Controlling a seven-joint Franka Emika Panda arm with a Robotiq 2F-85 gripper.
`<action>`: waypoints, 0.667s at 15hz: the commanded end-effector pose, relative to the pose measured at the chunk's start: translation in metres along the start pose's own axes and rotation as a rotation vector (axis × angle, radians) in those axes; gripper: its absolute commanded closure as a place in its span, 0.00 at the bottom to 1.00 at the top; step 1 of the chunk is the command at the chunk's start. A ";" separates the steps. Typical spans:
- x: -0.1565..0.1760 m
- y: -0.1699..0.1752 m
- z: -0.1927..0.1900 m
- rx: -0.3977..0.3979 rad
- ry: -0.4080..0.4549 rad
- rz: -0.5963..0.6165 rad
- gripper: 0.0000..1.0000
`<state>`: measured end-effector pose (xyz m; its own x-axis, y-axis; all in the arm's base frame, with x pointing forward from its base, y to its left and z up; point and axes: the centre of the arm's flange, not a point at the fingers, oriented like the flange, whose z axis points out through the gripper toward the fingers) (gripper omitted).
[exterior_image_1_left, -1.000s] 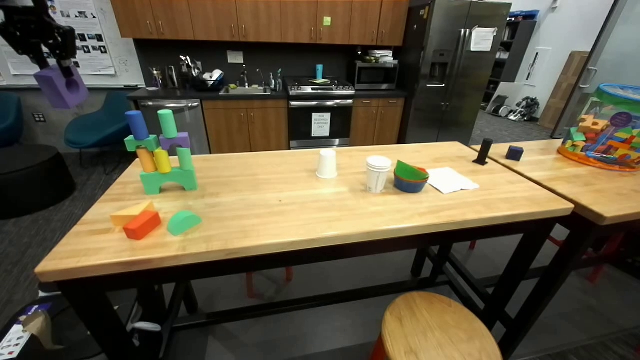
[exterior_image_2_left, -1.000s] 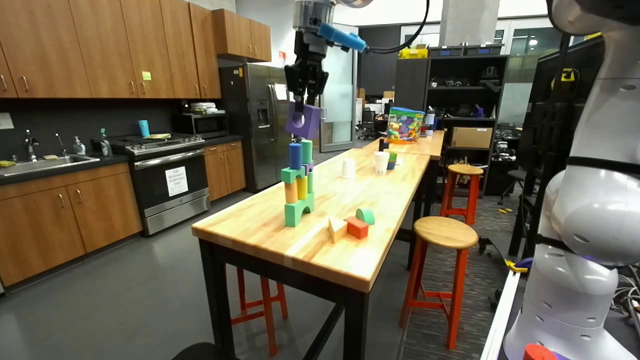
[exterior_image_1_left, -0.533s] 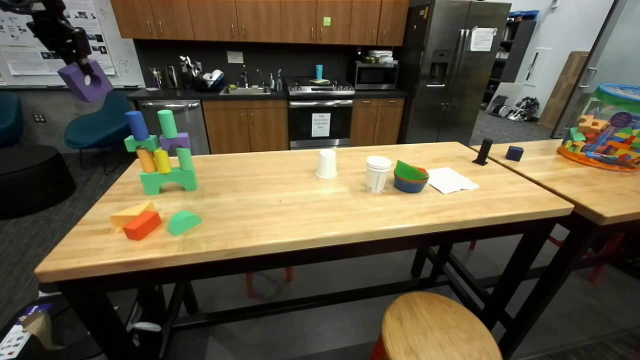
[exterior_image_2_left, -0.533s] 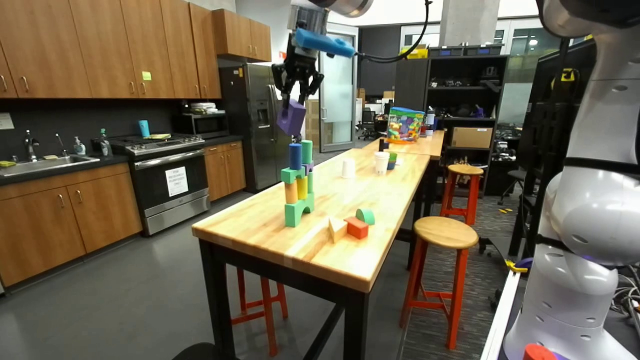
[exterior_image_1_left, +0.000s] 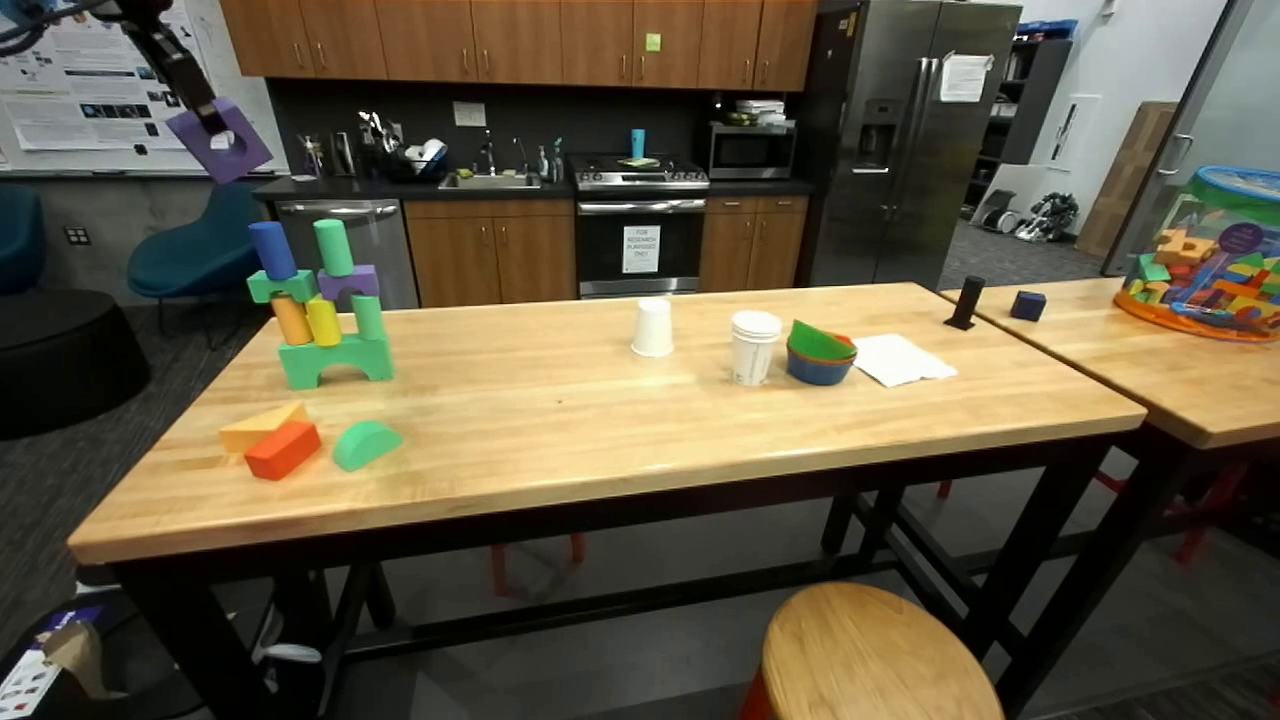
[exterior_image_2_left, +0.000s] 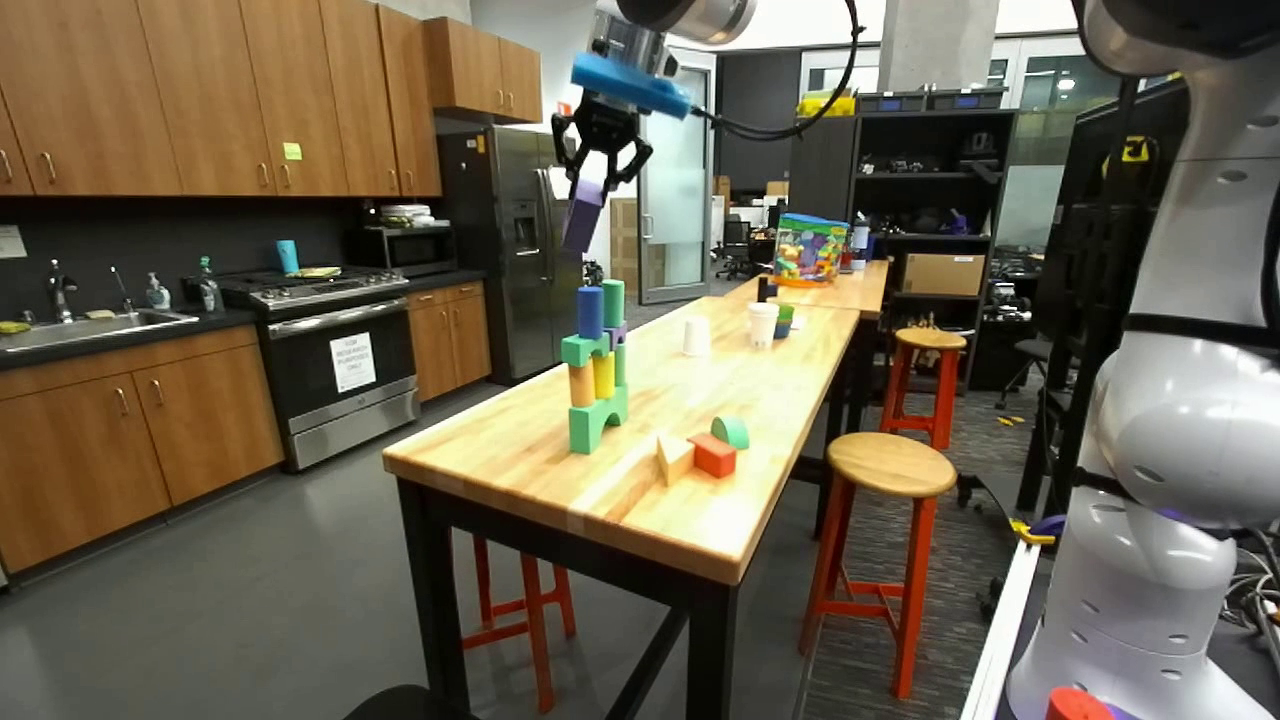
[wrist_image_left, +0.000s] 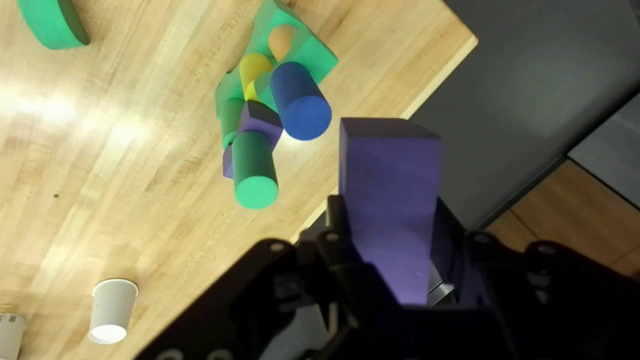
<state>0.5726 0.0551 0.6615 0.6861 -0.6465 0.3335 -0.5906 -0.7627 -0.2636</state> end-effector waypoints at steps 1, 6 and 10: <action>0.000 -0.001 0.000 0.005 0.004 0.015 0.60; -0.001 -0.003 -0.001 0.010 0.006 0.029 0.85; -0.001 -0.011 -0.007 0.020 -0.039 0.225 0.85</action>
<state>0.5738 0.0588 0.6606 0.6425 -0.7044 0.3017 -0.6381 -0.7098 -0.2983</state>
